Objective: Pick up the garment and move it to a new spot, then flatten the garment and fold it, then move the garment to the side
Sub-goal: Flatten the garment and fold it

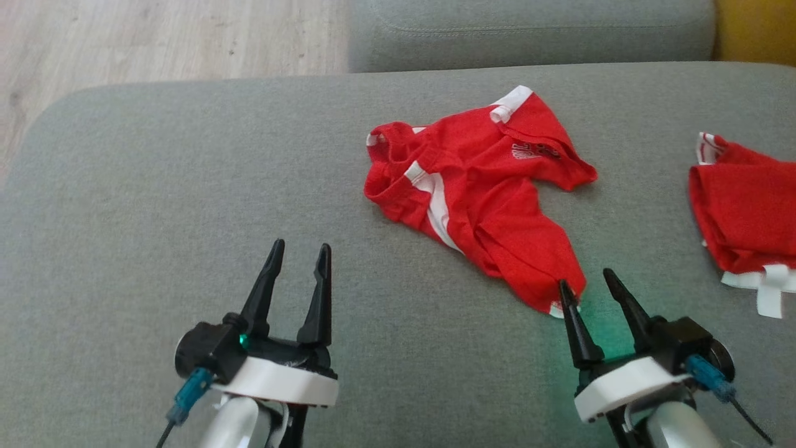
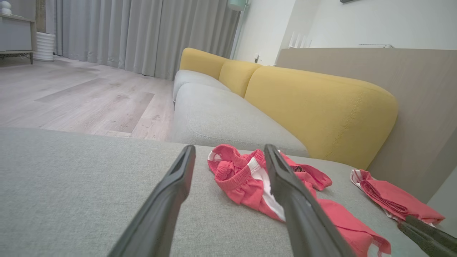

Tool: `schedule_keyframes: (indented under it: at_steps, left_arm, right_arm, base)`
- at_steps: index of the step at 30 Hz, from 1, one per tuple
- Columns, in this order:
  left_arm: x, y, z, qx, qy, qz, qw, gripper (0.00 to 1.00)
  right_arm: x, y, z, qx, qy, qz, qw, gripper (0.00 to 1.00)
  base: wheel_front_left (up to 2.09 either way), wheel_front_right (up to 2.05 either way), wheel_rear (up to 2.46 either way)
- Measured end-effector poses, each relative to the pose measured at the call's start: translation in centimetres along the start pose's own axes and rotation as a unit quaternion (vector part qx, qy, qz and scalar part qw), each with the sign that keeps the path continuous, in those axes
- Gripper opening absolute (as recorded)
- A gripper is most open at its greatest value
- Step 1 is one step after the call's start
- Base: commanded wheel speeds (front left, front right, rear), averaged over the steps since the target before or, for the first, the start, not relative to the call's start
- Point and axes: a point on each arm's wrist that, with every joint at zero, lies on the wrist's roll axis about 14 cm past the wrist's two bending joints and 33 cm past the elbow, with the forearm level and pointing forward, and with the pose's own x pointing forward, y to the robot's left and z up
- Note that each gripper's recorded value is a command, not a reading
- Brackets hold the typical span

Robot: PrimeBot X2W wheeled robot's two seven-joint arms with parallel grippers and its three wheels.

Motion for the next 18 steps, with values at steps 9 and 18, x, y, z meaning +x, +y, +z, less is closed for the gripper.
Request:
schedule_keyframes:
  at_steps: [9,18]
  left_arm:
    - [-0.5,0.9,-0.7,-0.001,0.011,0.013,1.0,1.0]
    - [-1.3,2.4,-0.9,0.001,0.016,0.04,0.999,1.0]
  right_arm:
    - [3.9,0.5,-1.2,-0.08,0.05,0.041,0.995,1.0]
    - [6.3,0.6,-4.8,-0.166,0.131,0.085,0.974,1.0]
  base:
    - [0.0,0.0,0.0]
    - [0.0,0.0,0.0]
